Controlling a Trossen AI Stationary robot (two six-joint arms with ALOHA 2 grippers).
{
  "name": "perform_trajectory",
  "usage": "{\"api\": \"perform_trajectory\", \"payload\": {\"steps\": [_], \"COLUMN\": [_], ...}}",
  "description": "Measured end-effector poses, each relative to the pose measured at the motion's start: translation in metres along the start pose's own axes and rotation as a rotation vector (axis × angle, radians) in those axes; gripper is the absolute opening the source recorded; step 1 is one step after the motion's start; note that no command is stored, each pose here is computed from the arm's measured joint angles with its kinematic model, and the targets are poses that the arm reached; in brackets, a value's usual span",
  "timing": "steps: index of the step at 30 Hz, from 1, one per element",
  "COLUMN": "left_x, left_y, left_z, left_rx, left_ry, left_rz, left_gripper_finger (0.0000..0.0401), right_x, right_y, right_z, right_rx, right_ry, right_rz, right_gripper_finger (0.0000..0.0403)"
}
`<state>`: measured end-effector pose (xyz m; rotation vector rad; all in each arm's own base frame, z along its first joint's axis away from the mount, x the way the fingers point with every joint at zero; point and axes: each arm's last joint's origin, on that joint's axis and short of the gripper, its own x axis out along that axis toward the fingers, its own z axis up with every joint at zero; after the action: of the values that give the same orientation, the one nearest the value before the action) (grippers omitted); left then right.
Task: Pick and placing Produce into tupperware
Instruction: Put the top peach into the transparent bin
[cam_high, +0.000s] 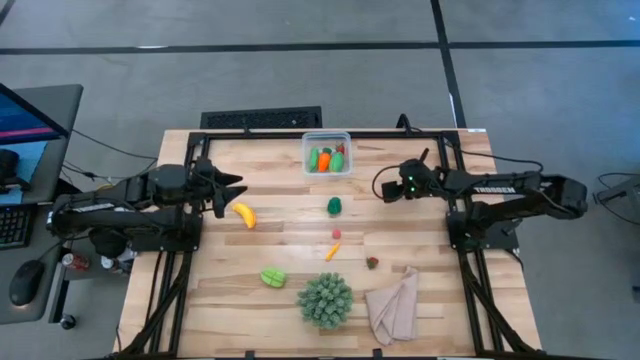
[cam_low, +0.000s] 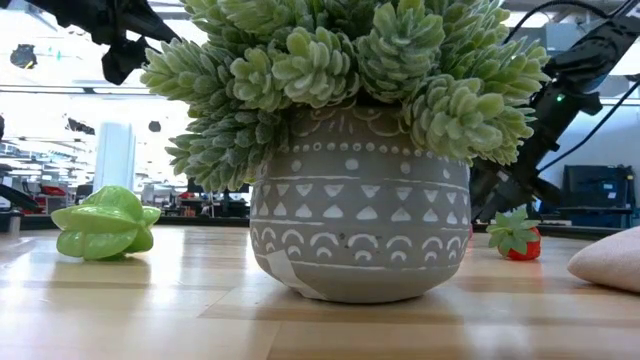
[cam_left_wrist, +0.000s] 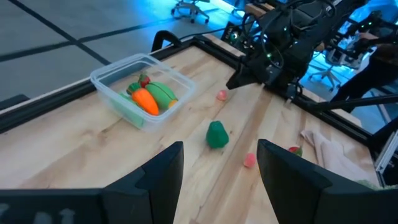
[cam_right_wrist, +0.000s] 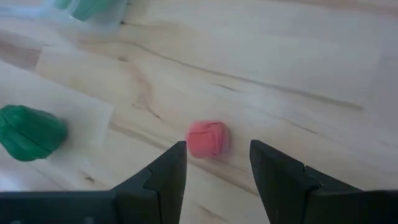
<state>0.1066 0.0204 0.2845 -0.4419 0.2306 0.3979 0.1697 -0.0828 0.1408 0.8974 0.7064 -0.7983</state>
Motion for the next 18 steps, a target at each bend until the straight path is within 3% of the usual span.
{"api": "perform_trajectory", "payload": {"steps": [18], "left_x": [0.000], "left_y": [0.000], "left_z": [0.001], "left_rx": [-0.036], "left_ry": [-0.014], "left_rz": [0.023], "left_gripper_finger": [0.0195], "right_x": [-0.002], "right_y": [0.011], "right_z": [0.002], "right_rx": [-0.454], "right_ry": [-0.030], "right_rz": [0.063], "right_gripper_finger": [0.0169]}}
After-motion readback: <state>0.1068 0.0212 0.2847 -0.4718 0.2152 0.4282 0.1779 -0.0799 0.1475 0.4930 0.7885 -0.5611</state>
